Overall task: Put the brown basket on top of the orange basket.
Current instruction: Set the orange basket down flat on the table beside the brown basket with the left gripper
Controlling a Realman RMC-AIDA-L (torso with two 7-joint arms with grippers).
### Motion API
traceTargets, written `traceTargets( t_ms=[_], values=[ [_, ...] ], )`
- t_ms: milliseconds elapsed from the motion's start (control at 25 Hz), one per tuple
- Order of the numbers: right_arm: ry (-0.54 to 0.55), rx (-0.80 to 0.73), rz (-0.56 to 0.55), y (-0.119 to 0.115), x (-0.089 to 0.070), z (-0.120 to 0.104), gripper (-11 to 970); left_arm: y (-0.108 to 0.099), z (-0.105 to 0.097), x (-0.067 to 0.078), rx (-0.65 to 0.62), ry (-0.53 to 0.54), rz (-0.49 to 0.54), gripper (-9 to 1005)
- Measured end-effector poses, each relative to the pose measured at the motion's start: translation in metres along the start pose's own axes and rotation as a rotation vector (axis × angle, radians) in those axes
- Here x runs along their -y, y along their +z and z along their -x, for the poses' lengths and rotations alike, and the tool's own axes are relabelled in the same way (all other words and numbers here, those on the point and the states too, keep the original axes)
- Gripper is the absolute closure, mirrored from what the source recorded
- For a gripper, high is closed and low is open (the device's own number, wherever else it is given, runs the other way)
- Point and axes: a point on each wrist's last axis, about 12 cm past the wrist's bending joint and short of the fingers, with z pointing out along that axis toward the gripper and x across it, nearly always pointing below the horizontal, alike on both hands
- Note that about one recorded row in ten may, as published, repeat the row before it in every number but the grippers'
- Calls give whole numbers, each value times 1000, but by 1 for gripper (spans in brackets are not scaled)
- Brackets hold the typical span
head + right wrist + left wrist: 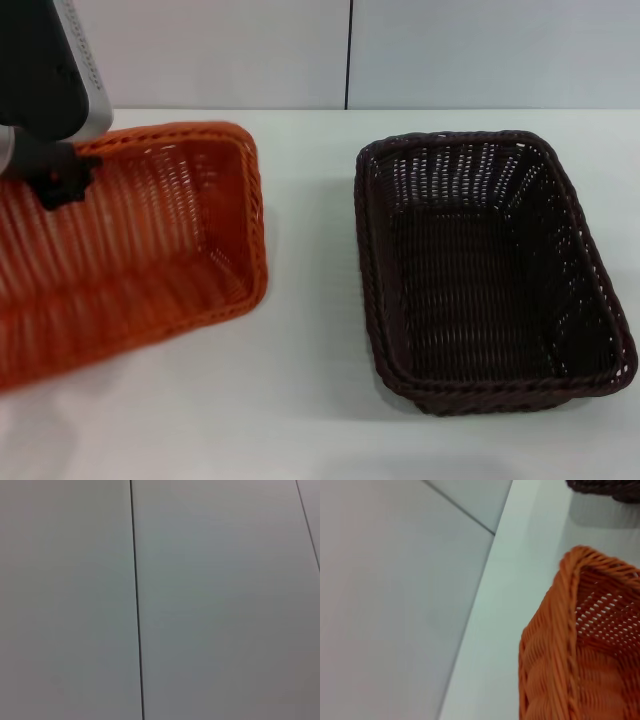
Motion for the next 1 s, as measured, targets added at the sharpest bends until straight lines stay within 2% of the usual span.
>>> traceTargets(
  t_ms=[200, 480, 640, 840, 1000],
  values=[
    [0, 0, 0, 0, 0, 0, 283, -14, 10, -2, 27, 91, 13, 816],
    [-2, 0, -11, -1, 3, 0, 283, -17, 23, 7, 38, 228, -72, 826],
    [-2, 0, -13, -2, 3, 0, 283, -16, 28, 7, 65, 251, -84, 827],
    [1, 2, -4, -1, 0, 0, 281, -7, 37, 8, 127, 283, -132, 828],
    [4, 0, 2, 1, -2, 0, 281, 17, 43, 8, 157, 277, -177, 829]
  ],
)
